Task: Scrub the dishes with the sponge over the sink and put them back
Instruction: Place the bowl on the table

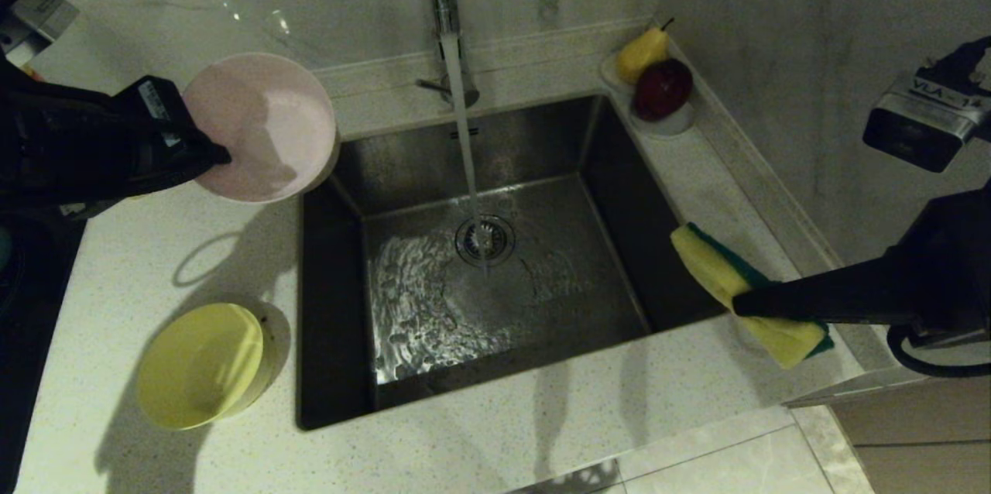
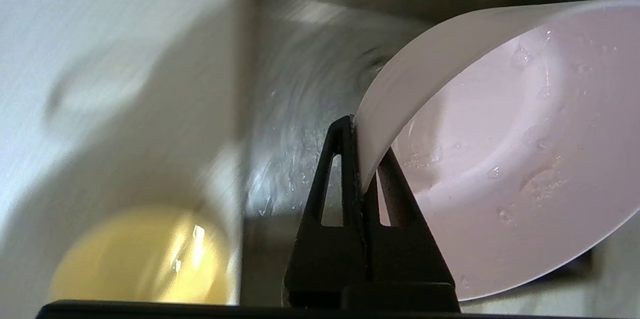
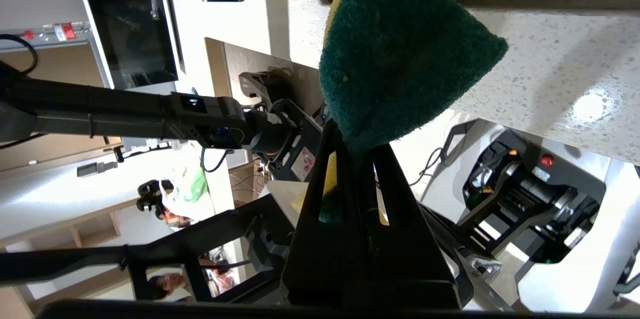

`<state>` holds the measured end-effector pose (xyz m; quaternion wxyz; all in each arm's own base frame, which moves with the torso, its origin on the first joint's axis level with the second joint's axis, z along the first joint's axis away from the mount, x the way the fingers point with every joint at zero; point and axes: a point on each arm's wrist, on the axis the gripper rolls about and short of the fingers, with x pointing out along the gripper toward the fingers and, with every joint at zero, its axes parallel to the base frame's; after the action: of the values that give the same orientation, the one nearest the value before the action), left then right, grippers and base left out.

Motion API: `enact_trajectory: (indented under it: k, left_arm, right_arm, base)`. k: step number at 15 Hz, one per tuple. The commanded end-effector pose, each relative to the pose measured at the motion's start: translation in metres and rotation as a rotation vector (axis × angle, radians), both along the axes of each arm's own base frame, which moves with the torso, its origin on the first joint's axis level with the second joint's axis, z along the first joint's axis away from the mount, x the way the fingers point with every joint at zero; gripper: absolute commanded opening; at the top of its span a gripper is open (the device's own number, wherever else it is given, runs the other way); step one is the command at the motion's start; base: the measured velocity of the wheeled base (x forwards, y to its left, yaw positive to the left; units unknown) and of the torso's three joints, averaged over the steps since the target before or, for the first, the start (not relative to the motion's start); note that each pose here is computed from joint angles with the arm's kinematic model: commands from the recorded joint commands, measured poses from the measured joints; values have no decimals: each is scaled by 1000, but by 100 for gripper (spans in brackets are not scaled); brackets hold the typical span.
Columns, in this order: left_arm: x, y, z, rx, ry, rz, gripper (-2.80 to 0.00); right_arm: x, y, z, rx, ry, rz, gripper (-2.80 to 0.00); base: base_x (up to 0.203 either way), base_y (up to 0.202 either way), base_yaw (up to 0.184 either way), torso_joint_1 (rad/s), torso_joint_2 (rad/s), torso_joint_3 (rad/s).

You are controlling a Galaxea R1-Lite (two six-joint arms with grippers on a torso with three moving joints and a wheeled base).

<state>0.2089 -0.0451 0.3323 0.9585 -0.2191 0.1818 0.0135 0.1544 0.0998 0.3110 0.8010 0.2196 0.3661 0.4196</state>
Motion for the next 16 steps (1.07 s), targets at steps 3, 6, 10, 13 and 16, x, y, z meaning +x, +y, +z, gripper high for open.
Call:
enact_trajectory:
  k: [3,6,10,13,16]
  left_arm:
    - [22,39,4,-90,125,232,-280]
    - [35,73,5,-188,148,378,-280]
    - [57,115,-21,-348,243,540,-280]
    - [64,143,-38,-449,299,601,-280]
    - [74,165,-56,-489,342,653,-280]
  right_arm:
    - [6,1,-5,-8,25,-8,-280]
    - [9,3,-9,-14,35,-7,-280]
    - [7,2,-9,-14,38,-6,-280]
    - [9,3,-11,-13,48,3,-280]
    - [9,3,-12,-14,51,5,-280]
  base:
    - [0,0,0,0,0,0]
    - [0,0,0,0,0,0]
    - [0,0,0,0,0,0]
    - [0,0,0,0,0,0]
    - [0,0,0,0,0,0]
